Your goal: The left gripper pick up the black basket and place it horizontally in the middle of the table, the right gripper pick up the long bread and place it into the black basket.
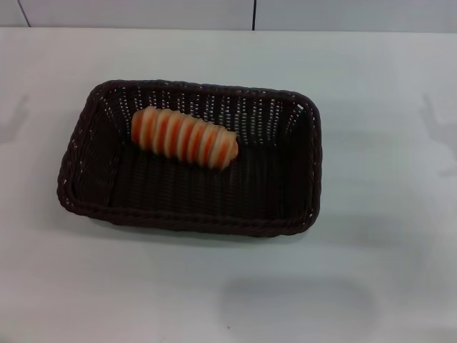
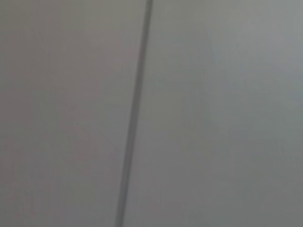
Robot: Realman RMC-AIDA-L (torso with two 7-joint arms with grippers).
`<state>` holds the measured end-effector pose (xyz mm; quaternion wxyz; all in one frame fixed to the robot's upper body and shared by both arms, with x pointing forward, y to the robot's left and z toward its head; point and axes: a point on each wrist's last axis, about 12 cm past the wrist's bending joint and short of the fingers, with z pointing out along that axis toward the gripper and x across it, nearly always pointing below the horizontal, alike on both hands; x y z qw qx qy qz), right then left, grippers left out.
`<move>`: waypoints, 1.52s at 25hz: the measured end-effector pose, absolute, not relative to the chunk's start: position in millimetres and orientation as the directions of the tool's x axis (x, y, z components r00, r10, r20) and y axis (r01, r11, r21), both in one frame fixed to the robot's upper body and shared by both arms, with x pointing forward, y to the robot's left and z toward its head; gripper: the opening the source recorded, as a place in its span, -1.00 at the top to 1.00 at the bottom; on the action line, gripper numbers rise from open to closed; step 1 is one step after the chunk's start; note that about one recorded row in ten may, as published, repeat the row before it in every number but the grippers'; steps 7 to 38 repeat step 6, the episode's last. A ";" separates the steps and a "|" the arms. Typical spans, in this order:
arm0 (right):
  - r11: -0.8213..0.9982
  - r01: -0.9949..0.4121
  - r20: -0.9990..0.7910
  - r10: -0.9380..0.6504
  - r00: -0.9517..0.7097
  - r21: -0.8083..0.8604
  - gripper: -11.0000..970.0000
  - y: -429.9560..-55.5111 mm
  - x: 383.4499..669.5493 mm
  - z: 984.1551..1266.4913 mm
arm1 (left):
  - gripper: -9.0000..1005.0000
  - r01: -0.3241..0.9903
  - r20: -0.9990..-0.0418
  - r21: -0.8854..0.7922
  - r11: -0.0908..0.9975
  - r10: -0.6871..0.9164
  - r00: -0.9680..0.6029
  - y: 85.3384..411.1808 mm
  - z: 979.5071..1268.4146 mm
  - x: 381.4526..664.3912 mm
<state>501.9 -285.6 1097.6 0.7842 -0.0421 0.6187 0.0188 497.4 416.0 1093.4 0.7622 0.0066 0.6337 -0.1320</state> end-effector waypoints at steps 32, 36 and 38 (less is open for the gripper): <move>0.996 -0.074 -0.974 -0.028 0.226 -0.046 -0.50 -288.0 504.3 1096.2 | -0.35 0.122 -0.965 -0.179 0.976 -0.198 0.169 416.0 1078.7 496.3; 0.996 -0.074 -0.974 -0.028 0.226 -0.046 -0.50 -288.0 504.3 1096.2 | -0.35 0.122 -0.965 -0.179 0.976 -0.198 0.169 416.0 1078.7 496.3; 0.996 -0.074 -0.974 -0.028 0.226 -0.046 -0.50 -288.0 504.3 1096.2 | -0.35 0.122 -0.965 -0.179 0.976 -0.198 0.169 416.0 1078.7 496.3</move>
